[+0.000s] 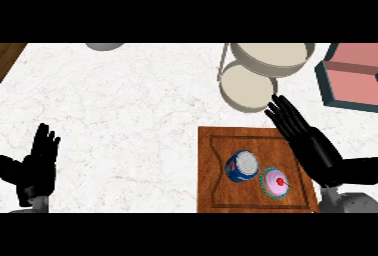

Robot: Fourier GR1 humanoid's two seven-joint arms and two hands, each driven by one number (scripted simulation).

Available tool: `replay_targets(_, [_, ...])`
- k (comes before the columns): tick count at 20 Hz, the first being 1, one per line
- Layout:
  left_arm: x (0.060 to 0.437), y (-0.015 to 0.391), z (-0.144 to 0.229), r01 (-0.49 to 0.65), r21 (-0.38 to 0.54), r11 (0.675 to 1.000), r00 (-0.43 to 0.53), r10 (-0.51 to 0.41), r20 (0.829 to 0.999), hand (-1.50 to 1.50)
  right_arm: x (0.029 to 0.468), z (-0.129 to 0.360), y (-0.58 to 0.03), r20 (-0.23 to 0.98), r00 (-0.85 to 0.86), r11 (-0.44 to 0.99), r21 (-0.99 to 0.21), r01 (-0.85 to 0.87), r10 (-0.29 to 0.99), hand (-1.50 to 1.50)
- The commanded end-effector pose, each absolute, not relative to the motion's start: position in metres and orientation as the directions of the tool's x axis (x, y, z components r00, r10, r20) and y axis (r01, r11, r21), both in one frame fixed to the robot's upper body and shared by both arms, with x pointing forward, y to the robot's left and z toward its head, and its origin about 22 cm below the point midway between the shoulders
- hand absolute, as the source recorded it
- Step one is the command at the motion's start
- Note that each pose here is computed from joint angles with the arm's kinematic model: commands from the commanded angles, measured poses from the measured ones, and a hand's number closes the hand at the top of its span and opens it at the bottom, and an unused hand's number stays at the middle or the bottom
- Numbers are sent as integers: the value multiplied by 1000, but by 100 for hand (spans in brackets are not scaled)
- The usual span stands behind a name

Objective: Pick the cupcake from the cutting board and place it in the tiered basket

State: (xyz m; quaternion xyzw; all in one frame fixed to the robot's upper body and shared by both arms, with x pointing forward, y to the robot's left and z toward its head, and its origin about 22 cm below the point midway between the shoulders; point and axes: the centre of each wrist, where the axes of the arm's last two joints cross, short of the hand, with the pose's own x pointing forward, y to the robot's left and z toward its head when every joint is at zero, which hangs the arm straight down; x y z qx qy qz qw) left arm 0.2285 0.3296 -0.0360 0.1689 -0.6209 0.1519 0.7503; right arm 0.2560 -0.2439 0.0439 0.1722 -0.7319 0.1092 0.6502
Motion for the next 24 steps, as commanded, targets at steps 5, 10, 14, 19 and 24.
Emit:
replay_targets(5, [270, 270, 11, -168, 154, 974, -91, -171, 981, 0, 301, 81, -243, 880, -114, 664, 257, -703, -461, 150])
replay_targets(10, [279, 229, 20, -45, 142, 989, -132, -147, 980, 0, 307, 38, -256, 859, 196, 561, 465, -685, -473, -150])
replay_targets(14, [280, 216, 24, -42, 156, 987, -130, -160, 978, 0, 311, 40, -289, 827, 234, 348, 449, -823, -512, -150])
replay_targets(19, [280, 208, 26, -27, 166, 986, -114, -168, 979, 0, 325, 88, -384, 889, 70, 325, 237, -916, -452, -150])
replay_targets(24, [283, 207, 29, -39, 178, 983, -104, -181, 978, 0, 336, 202, -401, 960, -244, 303, -194, -933, -137, -150])
